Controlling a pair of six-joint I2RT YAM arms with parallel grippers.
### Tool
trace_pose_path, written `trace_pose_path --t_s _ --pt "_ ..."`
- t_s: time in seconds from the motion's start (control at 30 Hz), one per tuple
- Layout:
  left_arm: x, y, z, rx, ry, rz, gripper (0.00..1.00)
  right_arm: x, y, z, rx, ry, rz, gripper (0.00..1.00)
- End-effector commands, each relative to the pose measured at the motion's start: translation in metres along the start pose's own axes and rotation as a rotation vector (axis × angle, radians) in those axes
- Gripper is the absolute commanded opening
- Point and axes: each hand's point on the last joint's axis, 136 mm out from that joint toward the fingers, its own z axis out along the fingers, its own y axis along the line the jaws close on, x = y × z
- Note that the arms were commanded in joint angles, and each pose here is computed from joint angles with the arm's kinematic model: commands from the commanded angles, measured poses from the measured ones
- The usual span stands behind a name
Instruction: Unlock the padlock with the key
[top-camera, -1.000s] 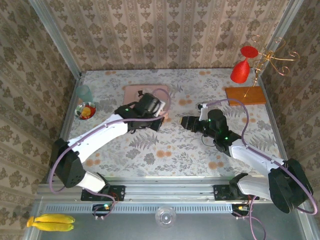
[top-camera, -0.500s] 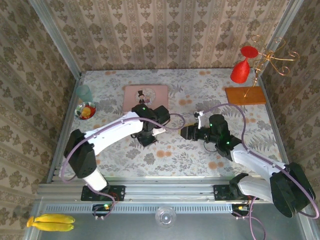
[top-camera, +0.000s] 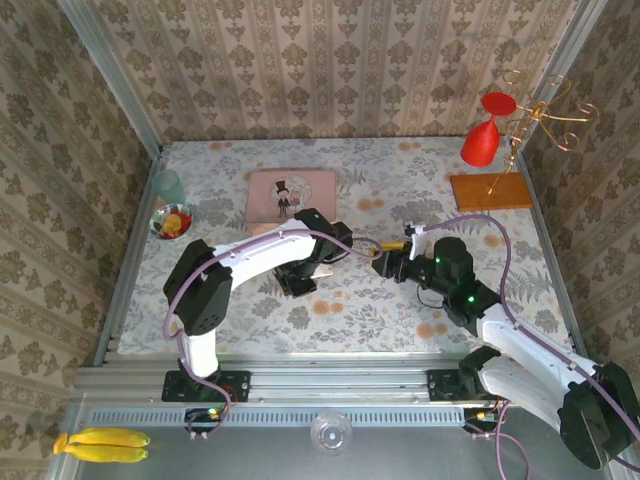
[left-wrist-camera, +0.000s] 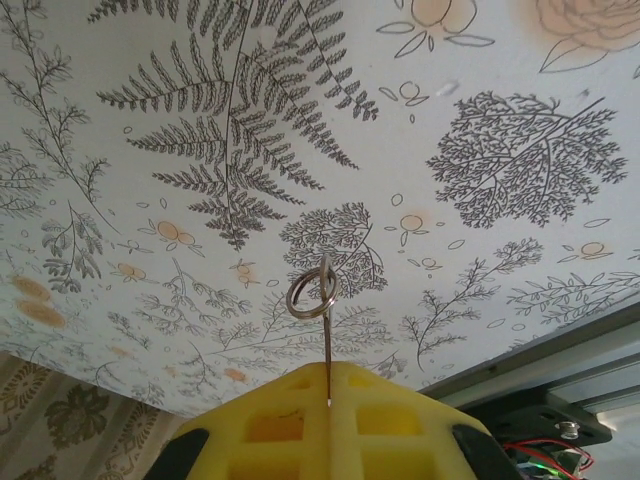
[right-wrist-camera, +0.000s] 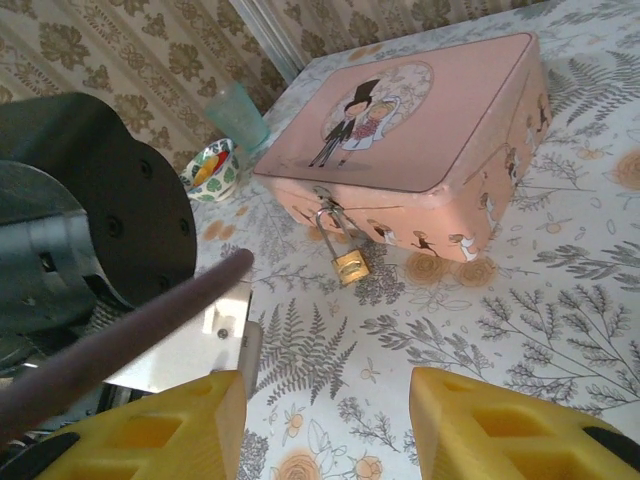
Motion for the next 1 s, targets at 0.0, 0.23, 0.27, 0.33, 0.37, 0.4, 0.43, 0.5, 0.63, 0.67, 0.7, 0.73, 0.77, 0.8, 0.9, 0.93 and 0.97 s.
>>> trace_pose_path --t_s 0.0,0.23,0.27,0.33,0.37,0.4,0.43,0.5,0.63,0.67,0.7,0.73,0.77,0.8,0.9,0.93,0.97 --pt "0.005 -0.015 -0.002 0.082 0.008 -0.007 0.00 0.008 -0.009 -0.002 0.043 0.006 0.010 0.48" --pt "0.013 -0.052 0.042 0.209 0.190 -0.013 0.00 -0.002 -0.011 -0.012 0.078 -0.047 0.025 0.48" --pt "0.011 -0.054 0.043 0.212 0.183 -0.012 0.00 -0.004 -0.011 -0.014 0.081 -0.055 0.024 0.48" --pt "0.005 -0.054 0.040 0.207 0.148 -0.022 0.00 -0.006 -0.011 -0.019 0.085 -0.069 0.016 0.48" --pt "0.003 -0.054 0.040 0.205 0.139 -0.024 0.00 -0.006 -0.011 -0.020 0.088 -0.072 0.014 0.48" --pt "0.001 -0.052 0.039 0.200 0.133 -0.027 0.00 -0.006 -0.011 -0.021 0.089 -0.075 0.012 0.48" --pt "0.000 -0.050 0.039 0.188 0.128 -0.029 0.00 -0.007 -0.011 -0.023 0.090 -0.077 0.009 0.48" --pt "-0.006 -0.046 0.033 0.172 0.081 -0.038 0.00 -0.006 -0.011 -0.023 0.094 -0.076 0.010 0.48" --pt "-0.021 -0.035 -0.004 0.173 -0.135 -0.082 0.00 -0.001 -0.012 -0.023 0.088 -0.067 0.027 0.48" --pt "-0.023 -0.032 -0.015 0.183 -0.191 -0.090 0.00 0.001 -0.012 -0.022 0.081 -0.066 0.031 0.48" --pt "-0.025 -0.030 -0.027 0.189 -0.252 -0.097 0.00 0.002 -0.010 -0.021 0.066 -0.066 0.034 0.47" --pt "-0.027 -0.027 -0.039 0.197 -0.310 -0.099 0.00 0.005 -0.009 -0.019 0.046 -0.065 0.038 0.47" --pt "-0.028 -0.026 -0.049 0.207 -0.357 -0.098 0.00 0.006 -0.006 -0.017 0.021 -0.061 0.043 0.47" --pt "-0.029 -0.025 -0.061 0.217 -0.405 -0.094 0.00 0.008 -0.002 -0.014 -0.010 -0.059 0.052 0.47" --pt "-0.031 -0.024 -0.088 0.257 -0.517 -0.086 0.00 0.012 0.010 -0.004 -0.105 -0.048 0.106 0.47" --pt "-0.032 -0.024 -0.096 0.273 -0.551 -0.085 0.00 0.013 0.015 -0.001 -0.136 -0.042 0.120 0.47" --pt "-0.032 -0.024 -0.103 0.291 -0.575 -0.084 0.00 0.014 0.021 0.003 -0.161 -0.034 0.134 0.46"
